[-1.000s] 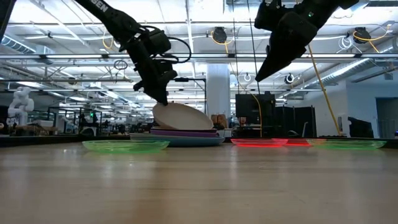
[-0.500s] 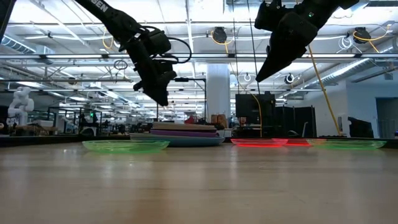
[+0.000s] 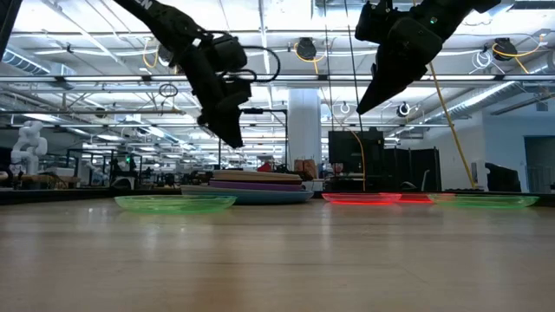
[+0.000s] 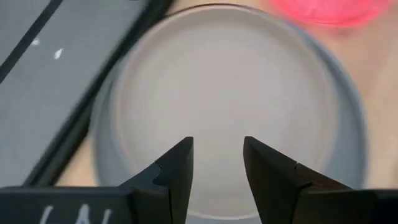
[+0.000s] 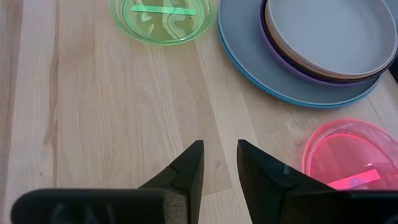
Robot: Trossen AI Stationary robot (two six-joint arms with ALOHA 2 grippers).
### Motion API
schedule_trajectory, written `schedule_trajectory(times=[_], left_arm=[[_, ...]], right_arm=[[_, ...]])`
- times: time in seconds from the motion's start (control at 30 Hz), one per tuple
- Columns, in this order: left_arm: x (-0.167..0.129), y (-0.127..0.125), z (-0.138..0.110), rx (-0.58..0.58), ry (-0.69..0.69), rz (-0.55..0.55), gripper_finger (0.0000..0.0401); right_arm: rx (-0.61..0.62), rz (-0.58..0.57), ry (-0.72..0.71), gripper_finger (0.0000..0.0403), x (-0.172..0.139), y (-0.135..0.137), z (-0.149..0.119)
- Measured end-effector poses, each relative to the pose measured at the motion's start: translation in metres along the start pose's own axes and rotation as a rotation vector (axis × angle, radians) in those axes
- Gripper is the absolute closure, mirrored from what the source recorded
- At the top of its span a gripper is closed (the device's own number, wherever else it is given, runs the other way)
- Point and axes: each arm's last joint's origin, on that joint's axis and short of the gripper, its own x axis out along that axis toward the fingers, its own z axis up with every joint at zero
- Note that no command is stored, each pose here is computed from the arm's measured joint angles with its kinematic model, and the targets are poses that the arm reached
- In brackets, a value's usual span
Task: Stack plastic plates
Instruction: Stack the light gray plate on top of the brown plate
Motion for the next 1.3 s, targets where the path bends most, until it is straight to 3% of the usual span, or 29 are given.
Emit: schedule_trajectory(times=[0.2, 0.37, 0.5, 0.83, 1.07, 1.3], left_arm=[[-0.001, -0.042, 0.002, 0.175, -0.014, -0.068, 0.0254], [-0.003, -0.065, 0.002, 0.237, -0.038, -0.1, 0.0254], [-0.023, -0.077, 0.007, 0.298, -0.118, -0.075, 0.0254], [-0.088, -0.091, 0.005, 0.363, -0.273, -0.095, 0.0254], [-0.118, -0.093, -0.022, 0.381, -0.351, -0.109, 0.0254], [-0.145, -0.08, -0.052, 0.324, -0.539, -0.07, 0.0254]], right_arm=[[0.009, 0.0, 0.0, 0.0314, 0.0, 0.0, 0.0], [0.03, 0.001, -0.006, 0.0314, 0.0, 0.0, 0.001], [0.038, 0.0, -0.047, 0.0314, 0.003, 0.002, 0.005], [0.032, -0.097, -0.141, 0.0314, 0.034, -0.009, 0.025], [-0.009, -0.09, -0.201, 0.0314, 0.061, -0.025, 0.06], [-0.071, -0.147, -0.286, 0.0314, 0.098, -0.039, 0.086]])
